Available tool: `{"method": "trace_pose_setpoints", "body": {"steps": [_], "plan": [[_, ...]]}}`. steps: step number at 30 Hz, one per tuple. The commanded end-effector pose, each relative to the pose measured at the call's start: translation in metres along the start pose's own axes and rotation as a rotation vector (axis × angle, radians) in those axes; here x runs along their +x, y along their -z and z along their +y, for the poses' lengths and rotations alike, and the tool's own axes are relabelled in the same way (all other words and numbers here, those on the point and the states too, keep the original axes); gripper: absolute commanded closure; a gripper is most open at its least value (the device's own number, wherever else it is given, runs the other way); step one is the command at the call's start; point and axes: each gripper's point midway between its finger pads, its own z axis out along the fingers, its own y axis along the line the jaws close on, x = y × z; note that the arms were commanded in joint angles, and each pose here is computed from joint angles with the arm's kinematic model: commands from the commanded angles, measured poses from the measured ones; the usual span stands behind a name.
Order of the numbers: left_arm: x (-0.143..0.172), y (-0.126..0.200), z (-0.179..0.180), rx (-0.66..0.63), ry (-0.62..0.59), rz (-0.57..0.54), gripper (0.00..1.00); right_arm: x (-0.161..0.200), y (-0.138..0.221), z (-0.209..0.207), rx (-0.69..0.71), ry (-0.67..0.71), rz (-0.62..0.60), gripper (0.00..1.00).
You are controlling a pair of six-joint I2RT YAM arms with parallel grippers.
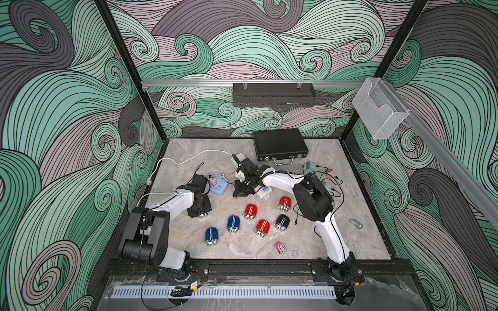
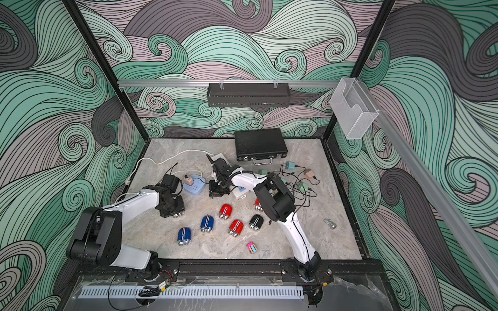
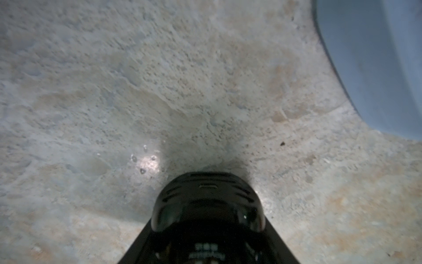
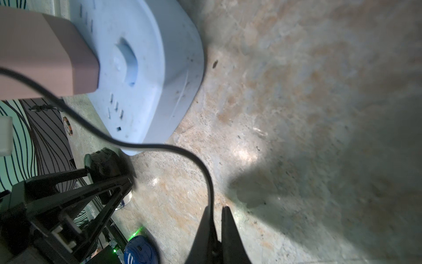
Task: Unplug the electric shaver
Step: Place the charging cable at the center of the board, then remove the plug from the socket.
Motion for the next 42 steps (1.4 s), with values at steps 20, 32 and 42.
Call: {"method": "trace_pose_setpoints", "body": {"steps": [20, 32, 42], "plan": [[-0.02, 0.033, -0.009, 0.047, -0.006, -0.077, 0.32, -0.004, 0.042, 0.017, 0.058, 0.095, -0.08, 0.64], [-0.04, 0.063, -0.017, 0.094, 0.021, -0.154, 0.33, -0.01, 0.069, 0.054, 0.171, 0.341, -0.147, 0.58], [-0.068, 0.071, -0.029, 0.23, 0.124, -0.153, 0.33, -0.027, 0.082, 0.085, 0.239, 0.52, -0.211, 0.49]]}}
